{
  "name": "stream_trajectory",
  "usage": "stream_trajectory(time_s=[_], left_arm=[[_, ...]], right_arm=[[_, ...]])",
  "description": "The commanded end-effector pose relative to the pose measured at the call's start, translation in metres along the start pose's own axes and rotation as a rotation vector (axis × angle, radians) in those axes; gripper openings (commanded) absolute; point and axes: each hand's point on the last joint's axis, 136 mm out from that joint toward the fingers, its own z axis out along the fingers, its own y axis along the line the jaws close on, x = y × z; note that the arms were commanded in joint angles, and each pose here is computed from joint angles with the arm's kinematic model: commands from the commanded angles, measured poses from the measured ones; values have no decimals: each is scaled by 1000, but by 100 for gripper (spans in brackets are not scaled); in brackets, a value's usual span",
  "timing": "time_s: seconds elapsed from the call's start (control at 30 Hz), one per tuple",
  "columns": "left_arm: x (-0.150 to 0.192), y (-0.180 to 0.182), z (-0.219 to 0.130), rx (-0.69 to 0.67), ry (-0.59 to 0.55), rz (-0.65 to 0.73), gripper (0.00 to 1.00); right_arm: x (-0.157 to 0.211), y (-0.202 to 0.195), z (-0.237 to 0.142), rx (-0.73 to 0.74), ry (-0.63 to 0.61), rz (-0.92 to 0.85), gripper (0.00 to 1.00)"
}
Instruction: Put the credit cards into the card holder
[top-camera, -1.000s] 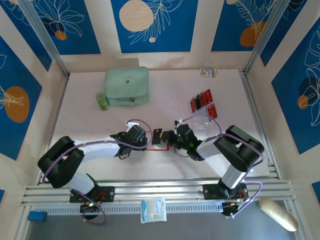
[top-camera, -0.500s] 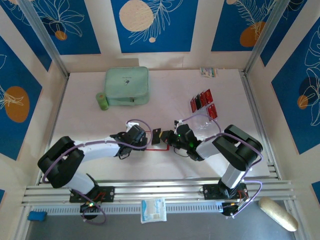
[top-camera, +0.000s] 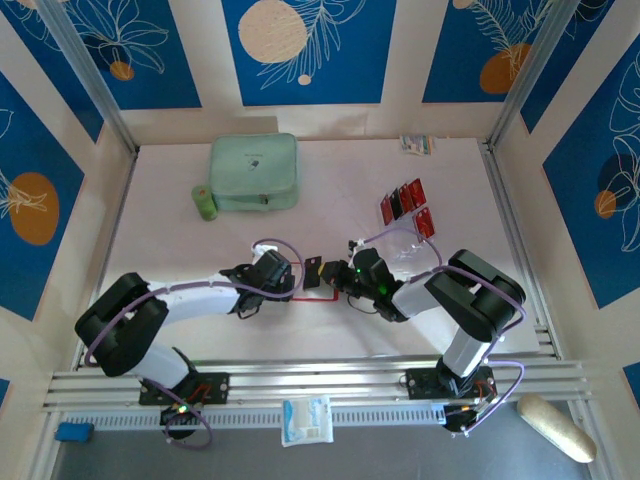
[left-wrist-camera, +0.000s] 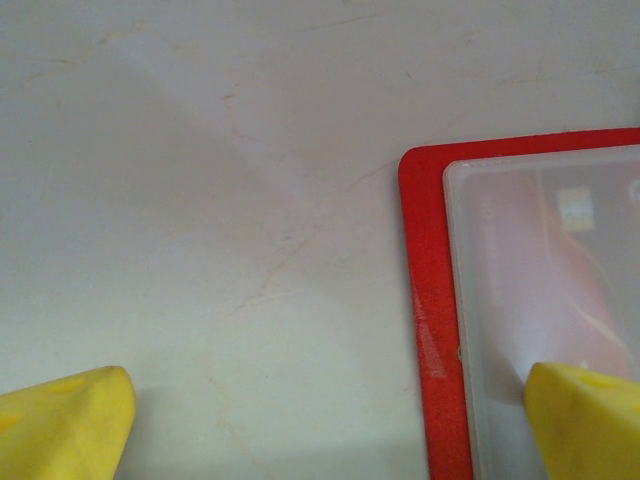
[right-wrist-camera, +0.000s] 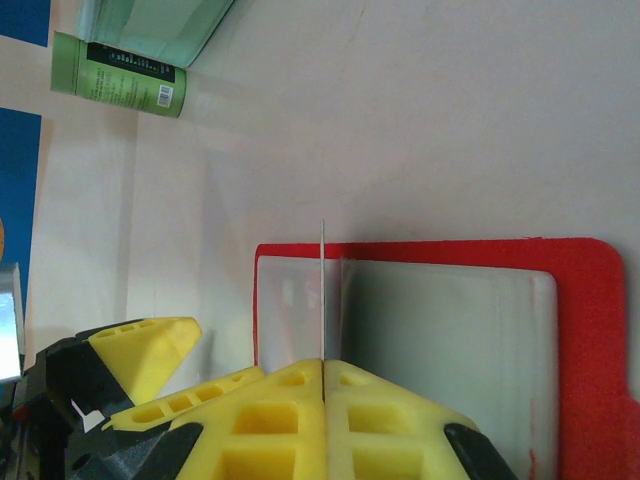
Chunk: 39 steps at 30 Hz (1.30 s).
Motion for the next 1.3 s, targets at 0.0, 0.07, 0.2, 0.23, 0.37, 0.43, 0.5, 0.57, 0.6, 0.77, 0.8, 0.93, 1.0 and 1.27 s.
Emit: stream_trajectory(time_s=[0.0,0.07,0.2,0.23,0.37,0.43,0.5,0.57,0.6,0.77,0.8,0.93,1.0,1.27], left_arm=[[14,16,1,-54,37,18,99],[14,16,0,-53,36,19,99],[14,16,1,-54,37,17,99],[15,16,1,-53,38,19,99],[14,16,1,-55,37,19,99],[14,16,1,-54,37,19,99],[14,16,1,-54,36,18,99],[15,16,1,-54,39,19,99],[15,16,1,-54,38,18,99],[15,17,1,-54,39,16,99],[15,17,1,-54,39,17,99],[15,17,1,-55,37,18,99],[15,17,1,-54,37,18,99],[15,17,1,-56,37,15,99]], right_arm=[[2,5,-2,-21,8,4,0],[3,3,-1,-18,11,7,0],[3,5,-1,-23,10,5,0],[2,5,-2,-24,10,4,0],[3,5,-2,-20,12,2,0],[3,4,-2,-18,13,4,0],[4,4,-1,-17,16,3,0],[5,2,-1,-13,18,5,0],[5,2,0,-14,18,7,0],[8,-1,1,-12,22,16,0],[8,0,2,-14,22,16,0],[8,0,1,-17,21,18,0],[7,2,0,-21,16,19,0],[8,1,0,-16,22,16,0]])
